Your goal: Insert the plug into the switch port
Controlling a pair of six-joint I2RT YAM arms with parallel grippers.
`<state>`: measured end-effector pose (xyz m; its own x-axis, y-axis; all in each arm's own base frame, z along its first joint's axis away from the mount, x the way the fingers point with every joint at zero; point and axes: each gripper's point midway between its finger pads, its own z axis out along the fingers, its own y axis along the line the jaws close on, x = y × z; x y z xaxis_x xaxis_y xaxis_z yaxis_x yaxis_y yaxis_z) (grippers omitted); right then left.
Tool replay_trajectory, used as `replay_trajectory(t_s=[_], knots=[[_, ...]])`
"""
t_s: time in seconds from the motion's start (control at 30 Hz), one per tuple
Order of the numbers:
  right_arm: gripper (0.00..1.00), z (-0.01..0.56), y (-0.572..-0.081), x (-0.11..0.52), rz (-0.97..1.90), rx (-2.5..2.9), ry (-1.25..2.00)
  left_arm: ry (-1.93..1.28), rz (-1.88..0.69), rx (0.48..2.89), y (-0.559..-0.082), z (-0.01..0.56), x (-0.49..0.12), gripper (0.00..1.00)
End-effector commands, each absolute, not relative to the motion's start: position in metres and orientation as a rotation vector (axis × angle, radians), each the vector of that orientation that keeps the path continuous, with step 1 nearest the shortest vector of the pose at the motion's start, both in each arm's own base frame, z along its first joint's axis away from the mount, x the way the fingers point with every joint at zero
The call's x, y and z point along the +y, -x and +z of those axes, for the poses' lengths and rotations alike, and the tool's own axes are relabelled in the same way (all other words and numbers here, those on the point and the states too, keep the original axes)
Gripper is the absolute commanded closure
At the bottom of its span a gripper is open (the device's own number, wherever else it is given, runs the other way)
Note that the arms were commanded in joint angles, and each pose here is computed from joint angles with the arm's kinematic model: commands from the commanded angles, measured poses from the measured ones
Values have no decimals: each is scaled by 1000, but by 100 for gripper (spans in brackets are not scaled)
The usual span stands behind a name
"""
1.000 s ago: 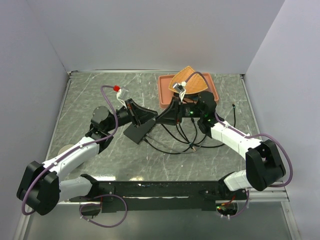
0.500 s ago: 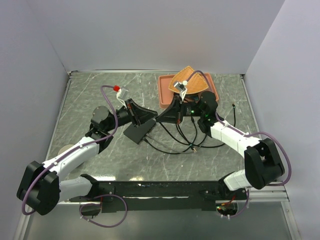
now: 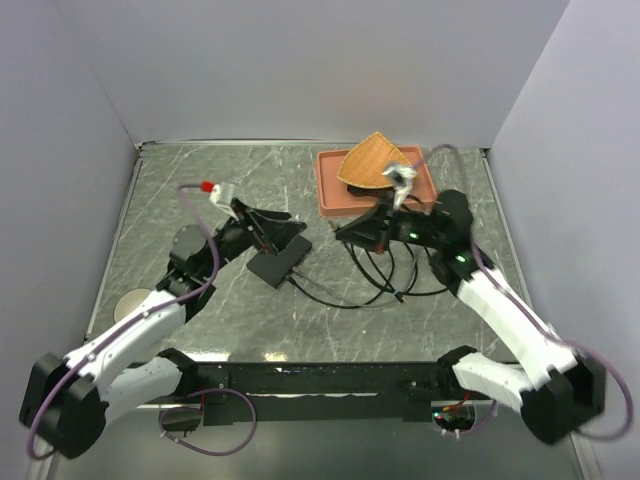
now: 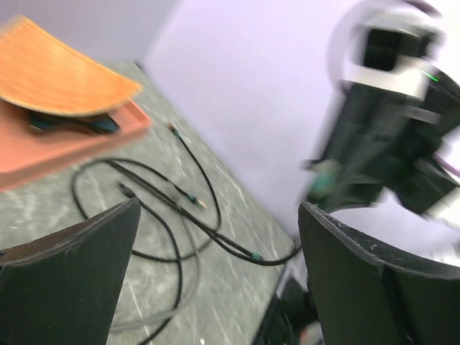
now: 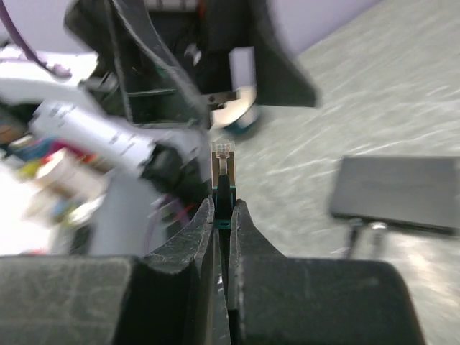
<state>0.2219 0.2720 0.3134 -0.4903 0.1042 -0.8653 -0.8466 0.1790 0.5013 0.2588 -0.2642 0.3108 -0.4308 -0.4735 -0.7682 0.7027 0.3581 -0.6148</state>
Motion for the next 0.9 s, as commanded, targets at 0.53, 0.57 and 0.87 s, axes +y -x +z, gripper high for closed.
replay_trajectory(t_s=[0.53,0.57,0.87], knots=[[100,422,-219,133,598,1377,309,-2,-1025,1655,-309,285,-234,4],[100,412,-227,137,603,1410,314,8,-1004,1690,-311,276,-234,4],[100,308,-299,182,652,1745,391,59,-876,1802,-341,244,-215,4]])
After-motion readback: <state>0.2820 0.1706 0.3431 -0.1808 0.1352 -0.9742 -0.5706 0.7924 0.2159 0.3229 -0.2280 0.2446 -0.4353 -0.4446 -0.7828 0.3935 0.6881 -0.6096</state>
